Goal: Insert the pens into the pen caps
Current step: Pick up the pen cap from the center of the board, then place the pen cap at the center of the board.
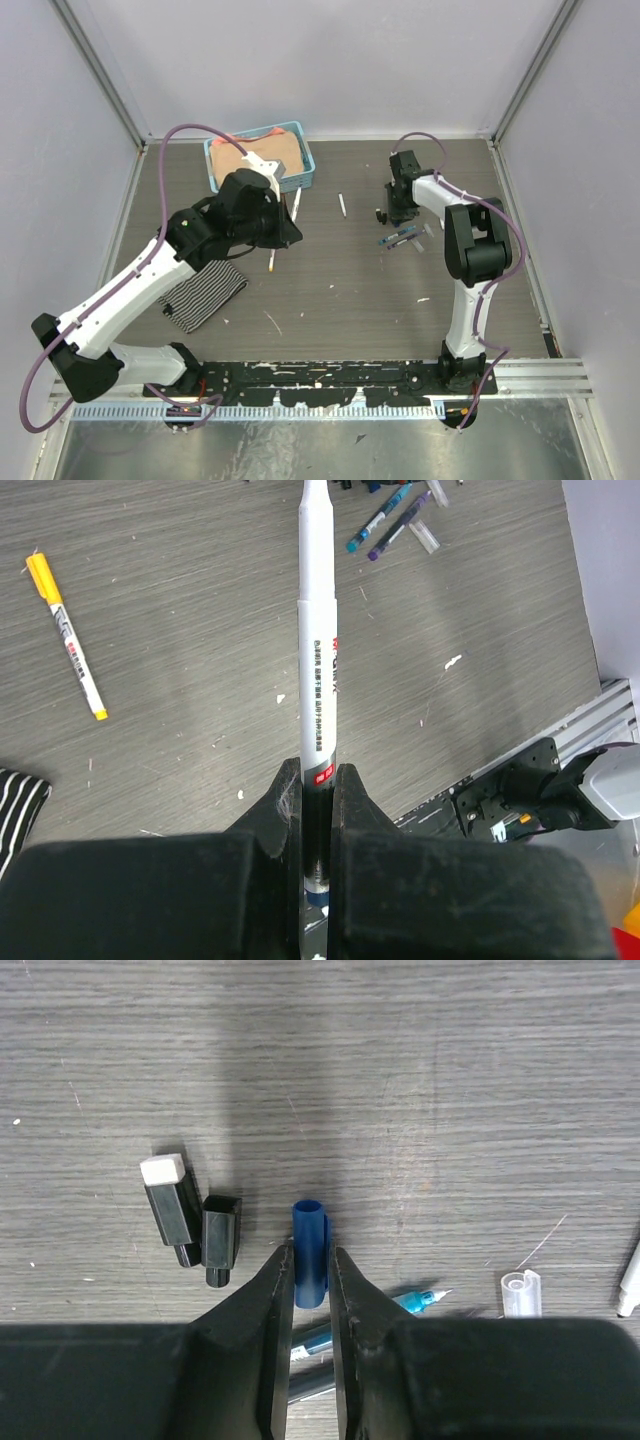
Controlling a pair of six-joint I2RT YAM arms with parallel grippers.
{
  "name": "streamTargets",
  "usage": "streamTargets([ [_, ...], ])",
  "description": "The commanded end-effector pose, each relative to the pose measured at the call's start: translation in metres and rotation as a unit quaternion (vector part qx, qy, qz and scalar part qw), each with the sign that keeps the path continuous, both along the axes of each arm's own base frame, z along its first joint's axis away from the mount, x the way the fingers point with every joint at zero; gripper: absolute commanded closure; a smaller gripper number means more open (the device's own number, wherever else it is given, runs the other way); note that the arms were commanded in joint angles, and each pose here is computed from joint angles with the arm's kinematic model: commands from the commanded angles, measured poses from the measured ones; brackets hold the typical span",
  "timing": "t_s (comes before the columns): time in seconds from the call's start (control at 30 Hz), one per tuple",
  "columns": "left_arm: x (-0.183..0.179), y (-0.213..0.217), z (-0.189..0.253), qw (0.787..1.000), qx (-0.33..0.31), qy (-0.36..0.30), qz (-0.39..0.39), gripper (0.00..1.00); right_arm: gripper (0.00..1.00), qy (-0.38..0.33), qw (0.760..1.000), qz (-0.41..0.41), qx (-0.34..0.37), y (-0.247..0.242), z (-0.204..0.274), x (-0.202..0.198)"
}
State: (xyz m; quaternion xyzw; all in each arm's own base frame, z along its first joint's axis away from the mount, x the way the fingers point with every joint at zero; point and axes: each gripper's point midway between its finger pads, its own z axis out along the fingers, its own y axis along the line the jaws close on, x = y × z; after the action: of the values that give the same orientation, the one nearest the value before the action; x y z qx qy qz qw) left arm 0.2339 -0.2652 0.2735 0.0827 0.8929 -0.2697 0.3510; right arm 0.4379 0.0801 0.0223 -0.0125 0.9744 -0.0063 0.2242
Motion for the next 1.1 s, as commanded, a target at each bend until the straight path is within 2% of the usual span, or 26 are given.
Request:
streamTargets([
  [0.0,0.002,0.004,-0.001,1.000,0.008,-0.008,-0.008,1.00,0.82,-0.080,0.997,-0.021,0.003,-0.002,0.049,0.021],
  [0.2,0.005,0.014,-0.007,0.999,0.042,-0.016,-0.005,1.00,0.82,-0.117,0.993,-0.026,0.023,0.001,0.083,0.017],
  [0.37,0.010,0.027,-0.013,0.997,0.076,-0.026,0.005,1.00,0.82,-0.125,0.991,-0.010,0.042,0.022,0.094,-0.004],
  [0.6,0.014,0.048,-0.025,0.990,0.136,-0.025,0.015,1.00,0.81,-0.096,0.993,0.049,0.039,0.072,0.079,-0.068],
  [0.83,0.009,0.073,-0.014,0.986,0.156,-0.053,0.034,1.00,0.81,-0.059,0.990,0.121,0.038,0.121,0.055,-0.147],
  [1.07,0.006,0.096,-0.007,0.979,0.183,-0.073,0.059,1.00,0.81,-0.023,0.980,0.193,0.034,0.157,0.027,-0.210],
])
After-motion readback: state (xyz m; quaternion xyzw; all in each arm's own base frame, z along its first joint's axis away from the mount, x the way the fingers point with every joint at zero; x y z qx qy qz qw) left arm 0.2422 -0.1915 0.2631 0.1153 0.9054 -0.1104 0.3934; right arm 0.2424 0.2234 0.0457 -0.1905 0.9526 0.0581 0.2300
